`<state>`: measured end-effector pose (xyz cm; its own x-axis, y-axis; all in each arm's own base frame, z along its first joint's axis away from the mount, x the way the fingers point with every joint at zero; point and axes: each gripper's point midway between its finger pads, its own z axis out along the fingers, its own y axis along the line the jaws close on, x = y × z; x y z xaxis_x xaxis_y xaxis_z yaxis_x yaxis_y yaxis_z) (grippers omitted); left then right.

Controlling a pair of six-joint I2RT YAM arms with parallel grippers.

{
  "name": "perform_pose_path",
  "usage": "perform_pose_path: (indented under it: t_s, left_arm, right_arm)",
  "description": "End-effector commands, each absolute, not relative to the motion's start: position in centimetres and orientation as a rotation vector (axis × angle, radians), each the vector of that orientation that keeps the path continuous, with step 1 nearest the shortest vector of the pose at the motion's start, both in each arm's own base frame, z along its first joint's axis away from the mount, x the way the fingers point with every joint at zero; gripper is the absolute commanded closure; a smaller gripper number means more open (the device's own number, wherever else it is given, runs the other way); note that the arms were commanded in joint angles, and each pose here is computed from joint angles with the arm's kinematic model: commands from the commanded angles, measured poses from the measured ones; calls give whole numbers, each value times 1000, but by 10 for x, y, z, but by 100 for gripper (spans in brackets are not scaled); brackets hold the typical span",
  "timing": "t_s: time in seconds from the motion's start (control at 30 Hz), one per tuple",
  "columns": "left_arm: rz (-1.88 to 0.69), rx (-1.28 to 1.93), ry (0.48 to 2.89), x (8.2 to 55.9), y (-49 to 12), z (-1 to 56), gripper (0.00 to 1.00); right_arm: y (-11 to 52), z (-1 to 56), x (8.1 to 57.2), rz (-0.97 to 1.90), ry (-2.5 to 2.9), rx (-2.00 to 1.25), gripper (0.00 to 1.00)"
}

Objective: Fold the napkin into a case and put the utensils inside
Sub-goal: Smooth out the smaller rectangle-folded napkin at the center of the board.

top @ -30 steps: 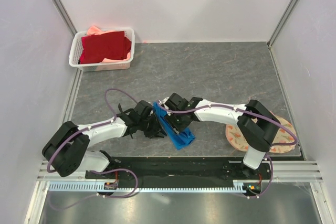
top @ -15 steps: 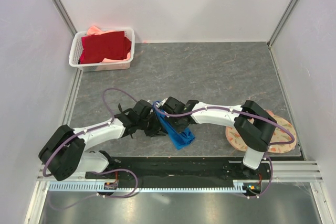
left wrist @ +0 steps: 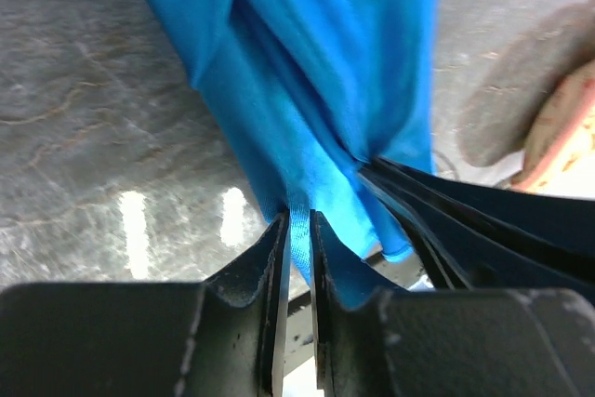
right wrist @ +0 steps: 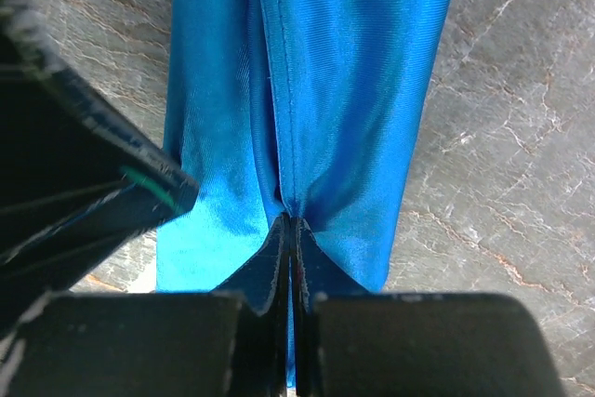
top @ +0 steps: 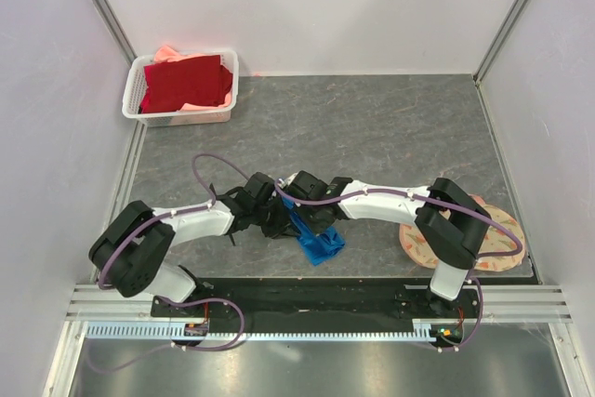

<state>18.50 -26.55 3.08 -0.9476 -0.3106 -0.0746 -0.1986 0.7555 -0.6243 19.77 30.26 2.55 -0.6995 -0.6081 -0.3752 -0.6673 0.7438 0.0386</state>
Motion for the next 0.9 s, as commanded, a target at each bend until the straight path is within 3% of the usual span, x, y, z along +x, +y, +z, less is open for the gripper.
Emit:
perform_pose_path:
  t_s: [0.0,0.37,0.87]
  left_arm:
    - [-971,-436,2739,196,-270,30,80]
    - [-935,-430,2775,187,-270,18,82]
    - [-930,-419,2766,182,-271,19,85]
  right_arm:
    - [316,54,203,319,2552,-907,100]
    - [331,75,196,442,2566,-855,100]
    - [342,33,180,590,2690,-691,100]
